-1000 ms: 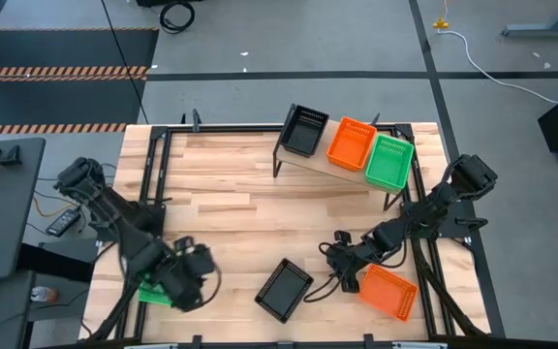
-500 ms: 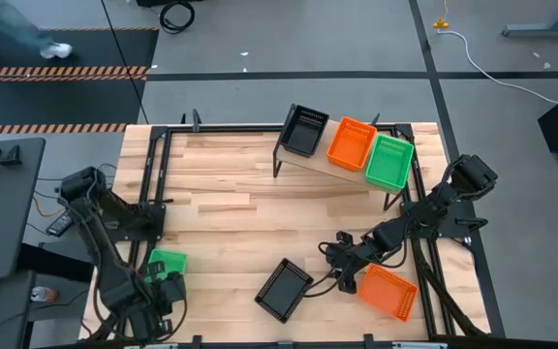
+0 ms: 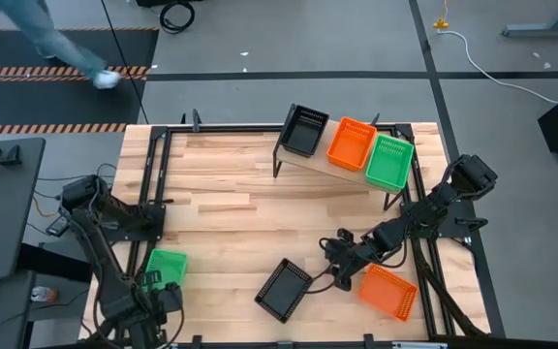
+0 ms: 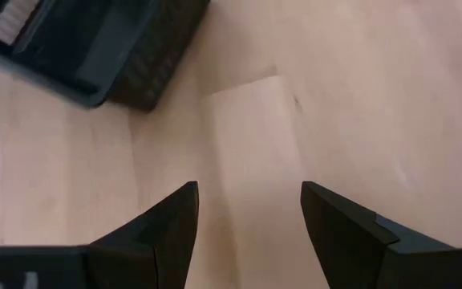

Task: Stack baskets on shelf by color
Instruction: Stack the green bin on top of the stacked green bins on the shelf

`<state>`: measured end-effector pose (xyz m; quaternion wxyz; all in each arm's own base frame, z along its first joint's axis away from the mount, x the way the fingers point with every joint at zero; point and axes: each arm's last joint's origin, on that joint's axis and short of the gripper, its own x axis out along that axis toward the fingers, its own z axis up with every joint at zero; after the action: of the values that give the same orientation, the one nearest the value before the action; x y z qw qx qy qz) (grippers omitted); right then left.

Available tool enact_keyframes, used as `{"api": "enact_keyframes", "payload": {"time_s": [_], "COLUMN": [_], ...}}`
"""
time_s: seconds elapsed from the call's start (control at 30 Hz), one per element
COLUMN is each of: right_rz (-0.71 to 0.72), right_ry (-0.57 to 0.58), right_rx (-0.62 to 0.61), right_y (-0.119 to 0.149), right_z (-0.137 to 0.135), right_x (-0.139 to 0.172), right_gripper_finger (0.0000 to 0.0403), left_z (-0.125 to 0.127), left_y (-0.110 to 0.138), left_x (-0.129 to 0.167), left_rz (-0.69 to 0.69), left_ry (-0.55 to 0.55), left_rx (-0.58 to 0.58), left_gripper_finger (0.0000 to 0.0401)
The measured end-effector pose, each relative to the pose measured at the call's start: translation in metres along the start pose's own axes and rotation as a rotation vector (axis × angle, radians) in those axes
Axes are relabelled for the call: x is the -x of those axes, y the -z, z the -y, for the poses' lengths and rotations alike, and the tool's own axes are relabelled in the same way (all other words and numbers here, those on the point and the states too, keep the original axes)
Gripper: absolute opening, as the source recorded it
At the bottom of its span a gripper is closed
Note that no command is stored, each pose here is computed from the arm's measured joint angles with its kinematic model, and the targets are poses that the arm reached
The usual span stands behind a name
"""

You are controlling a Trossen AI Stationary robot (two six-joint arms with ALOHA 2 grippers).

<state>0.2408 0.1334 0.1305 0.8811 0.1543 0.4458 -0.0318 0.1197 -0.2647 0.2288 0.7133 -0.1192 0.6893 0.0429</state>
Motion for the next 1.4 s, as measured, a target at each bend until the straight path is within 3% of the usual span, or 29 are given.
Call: {"api": "enact_keyframes", "payload": {"time_s": [0.17,0.37,0.67,0.77,0.93,1.13,1.4], "right_rz": [0.003,0.002,-0.002,-0.004,-0.012,-0.024,-0.024], "right_ry": [0.001,-0.002,-0.006,-0.008,-0.016,-0.028,-0.028], "right_rx": [-0.051,-0.053,-0.068,-0.068,-0.065,-0.065,-0.067], "right_y": [0.001,0.002,0.002,0.002,0.002,0.002,0.002], "right_z": [-0.001,-0.002,-0.002,-0.002,-0.003,-0.003,-0.003], "right_x": [0.000,0.001,0.001,0.001,0.001,0.001,0.001], "right_gripper_finger": [0.0226,0.0226,0.0226,0.0226,0.0226,0.0226,0.0226], "left_z": [-0.009,-0.007,-0.019,-0.030,-0.040,-0.045,-0.065], "left_y": [0.009,0.007,0.011,0.013,0.012,-0.009,-0.060], "left_x": [-0.001,-0.003,-0.050,-0.064,-0.077,-0.076,-0.075], "left_rz": [-0.008,0.046,-0.043,-0.050,-0.055,-0.053,-0.009], "left_ry": [-0.120,-0.128,-0.069,-0.096,-0.105,-0.108,-0.140], "left_rx": [-0.027,-0.054,-0.019,-0.017,-0.067,-0.173,-0.336], "left_gripper_finger": [0.0109,0.0150,0.0187,0.0187,0.0147,0.0017,0.0006]}}
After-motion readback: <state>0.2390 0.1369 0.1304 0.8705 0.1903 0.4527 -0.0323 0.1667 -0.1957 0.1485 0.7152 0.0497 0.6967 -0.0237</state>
